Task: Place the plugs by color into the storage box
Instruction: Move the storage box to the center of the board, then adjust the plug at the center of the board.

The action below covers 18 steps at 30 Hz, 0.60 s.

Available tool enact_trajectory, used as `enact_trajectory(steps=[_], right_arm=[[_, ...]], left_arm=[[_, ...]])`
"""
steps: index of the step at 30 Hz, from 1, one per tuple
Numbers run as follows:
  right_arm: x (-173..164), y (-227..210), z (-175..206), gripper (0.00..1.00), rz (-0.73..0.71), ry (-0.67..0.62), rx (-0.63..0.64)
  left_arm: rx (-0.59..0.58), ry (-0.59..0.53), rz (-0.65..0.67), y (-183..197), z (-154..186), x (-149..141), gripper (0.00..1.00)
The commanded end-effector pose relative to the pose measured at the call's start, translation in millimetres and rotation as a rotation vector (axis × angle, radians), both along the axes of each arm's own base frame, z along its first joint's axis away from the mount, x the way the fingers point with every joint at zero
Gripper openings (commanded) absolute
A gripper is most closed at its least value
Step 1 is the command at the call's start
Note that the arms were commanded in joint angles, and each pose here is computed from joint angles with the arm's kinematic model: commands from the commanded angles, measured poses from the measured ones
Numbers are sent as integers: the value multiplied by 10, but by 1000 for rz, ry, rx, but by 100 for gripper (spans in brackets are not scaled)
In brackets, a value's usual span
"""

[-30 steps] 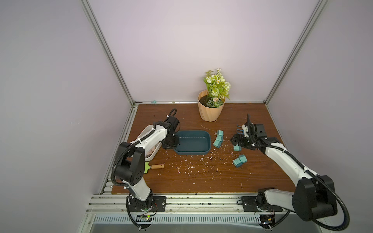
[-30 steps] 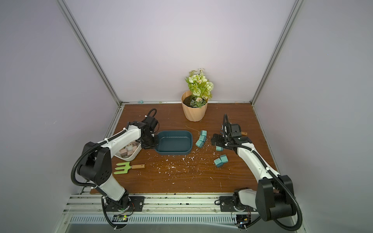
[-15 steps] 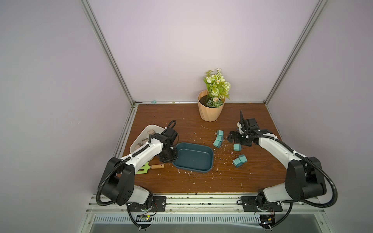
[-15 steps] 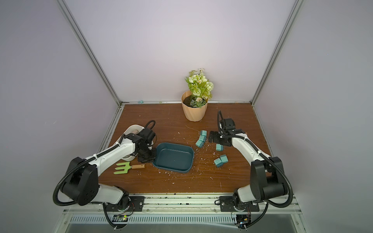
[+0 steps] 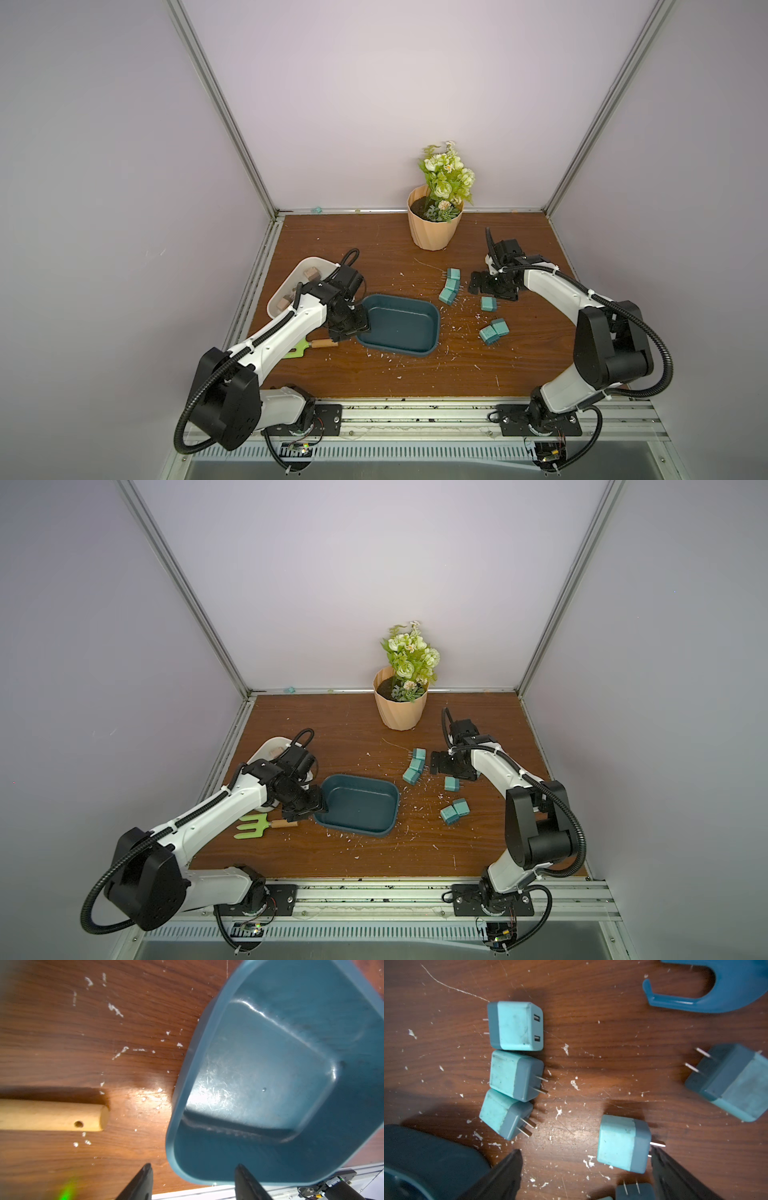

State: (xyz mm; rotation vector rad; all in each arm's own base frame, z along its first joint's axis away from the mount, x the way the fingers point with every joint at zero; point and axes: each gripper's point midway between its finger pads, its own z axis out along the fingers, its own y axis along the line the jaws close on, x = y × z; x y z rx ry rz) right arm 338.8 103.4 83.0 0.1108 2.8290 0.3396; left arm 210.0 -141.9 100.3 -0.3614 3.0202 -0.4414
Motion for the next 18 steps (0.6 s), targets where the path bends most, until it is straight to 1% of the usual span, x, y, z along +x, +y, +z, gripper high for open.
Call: enact_trajectory(steps=[1,3,6,8,9,12,14,18], right_arm=[[-136,73,158,98,-31,-8,65],[-221,101,142,98,-67,6,99],[-335,125,85,98,-107,8,106],[-433,141,7,98,-133,22,126],[-469,154,-20,98,-142,30,141],[-500,177,-68,98,-162,25,164],[-465,196,-99,98,-164,24,171],[-348,225,-150,99,-143,41,155]], left_arm=[[65,-71,56,176,206,180,72],[88,-108,43,248,275,369,79],[169,-145,-30,314,307,709,89],[169,-156,-133,190,320,952,91],[156,-157,-154,127,319,1043,94],[119,-175,-207,-66,332,1337,99],[106,-193,-234,-172,338,1544,99],[51,-148,-270,-373,115,1705,99]])
